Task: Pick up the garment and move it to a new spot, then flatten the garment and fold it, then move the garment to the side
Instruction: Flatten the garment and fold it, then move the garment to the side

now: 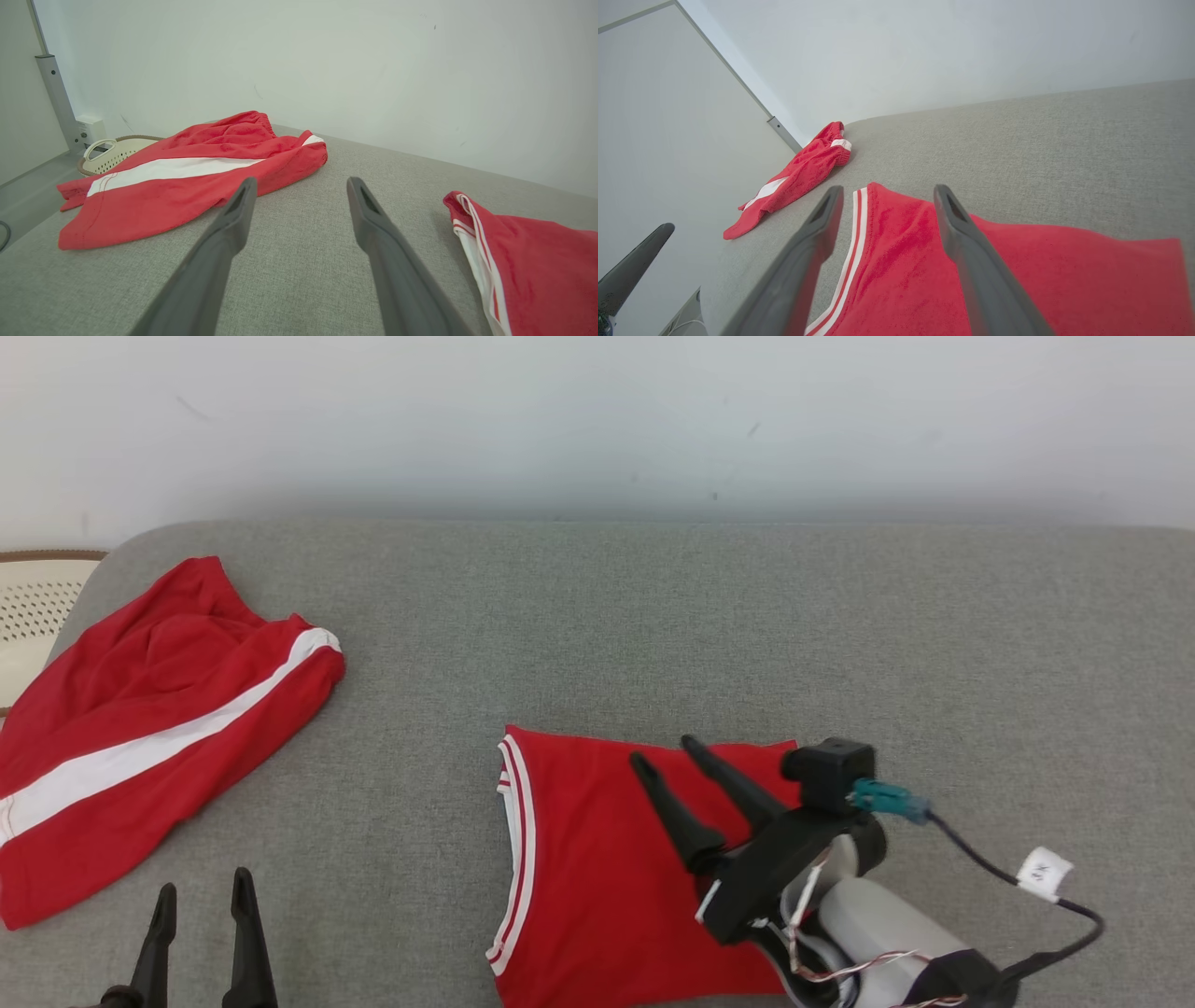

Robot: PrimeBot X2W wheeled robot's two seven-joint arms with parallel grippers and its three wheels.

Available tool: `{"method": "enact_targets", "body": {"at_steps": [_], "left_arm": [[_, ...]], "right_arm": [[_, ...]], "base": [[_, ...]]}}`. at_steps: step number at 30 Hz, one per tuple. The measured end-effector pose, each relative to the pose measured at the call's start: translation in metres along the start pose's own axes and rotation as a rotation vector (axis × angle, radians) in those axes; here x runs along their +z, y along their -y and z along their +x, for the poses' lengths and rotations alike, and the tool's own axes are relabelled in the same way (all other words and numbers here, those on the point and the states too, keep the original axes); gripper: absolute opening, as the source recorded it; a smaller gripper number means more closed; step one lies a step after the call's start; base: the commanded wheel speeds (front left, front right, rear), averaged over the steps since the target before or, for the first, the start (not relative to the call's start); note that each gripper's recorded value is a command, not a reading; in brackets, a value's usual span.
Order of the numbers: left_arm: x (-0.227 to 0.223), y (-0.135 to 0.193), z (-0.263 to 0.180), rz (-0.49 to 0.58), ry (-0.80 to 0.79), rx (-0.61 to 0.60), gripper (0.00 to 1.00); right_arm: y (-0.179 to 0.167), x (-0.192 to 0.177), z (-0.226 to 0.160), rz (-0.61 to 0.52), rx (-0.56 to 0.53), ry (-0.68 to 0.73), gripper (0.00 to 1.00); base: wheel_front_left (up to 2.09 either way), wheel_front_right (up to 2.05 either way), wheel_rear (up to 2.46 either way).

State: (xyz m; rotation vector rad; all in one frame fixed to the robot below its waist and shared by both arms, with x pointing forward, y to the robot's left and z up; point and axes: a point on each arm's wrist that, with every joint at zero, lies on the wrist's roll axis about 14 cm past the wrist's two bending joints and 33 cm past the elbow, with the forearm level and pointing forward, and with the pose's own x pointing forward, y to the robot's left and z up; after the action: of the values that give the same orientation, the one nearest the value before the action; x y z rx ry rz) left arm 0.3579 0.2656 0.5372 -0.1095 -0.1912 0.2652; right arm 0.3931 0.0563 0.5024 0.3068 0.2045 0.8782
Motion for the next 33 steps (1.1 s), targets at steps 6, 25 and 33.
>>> {"method": "enact_targets", "body": {"at_steps": [6, 25, 33], "left_arm": [[0.003, 0.001, 0.0, -0.002, 0.008, -0.004, 1.0], [-0.002, 0.005, 0.001, 0.003, -0.004, -0.009, 1.0], [-0.008, 0.004, 0.004, 0.007, -0.019, -0.008, 1.0]], "right_arm": [[0.045, 0.017, -0.023, -0.056, -0.118, 0.045, 1.0], [0.102, -0.032, -0.078, -0.037, -0.335, -0.154, 1.0], [0.098, -0.052, -0.071, 0.002, -0.325, -0.219, 1.0]], "base": [[0.0, 0.0, 0.0], [0.0, 0.0, 0.0], [0.0, 0.0, 0.0]]}}
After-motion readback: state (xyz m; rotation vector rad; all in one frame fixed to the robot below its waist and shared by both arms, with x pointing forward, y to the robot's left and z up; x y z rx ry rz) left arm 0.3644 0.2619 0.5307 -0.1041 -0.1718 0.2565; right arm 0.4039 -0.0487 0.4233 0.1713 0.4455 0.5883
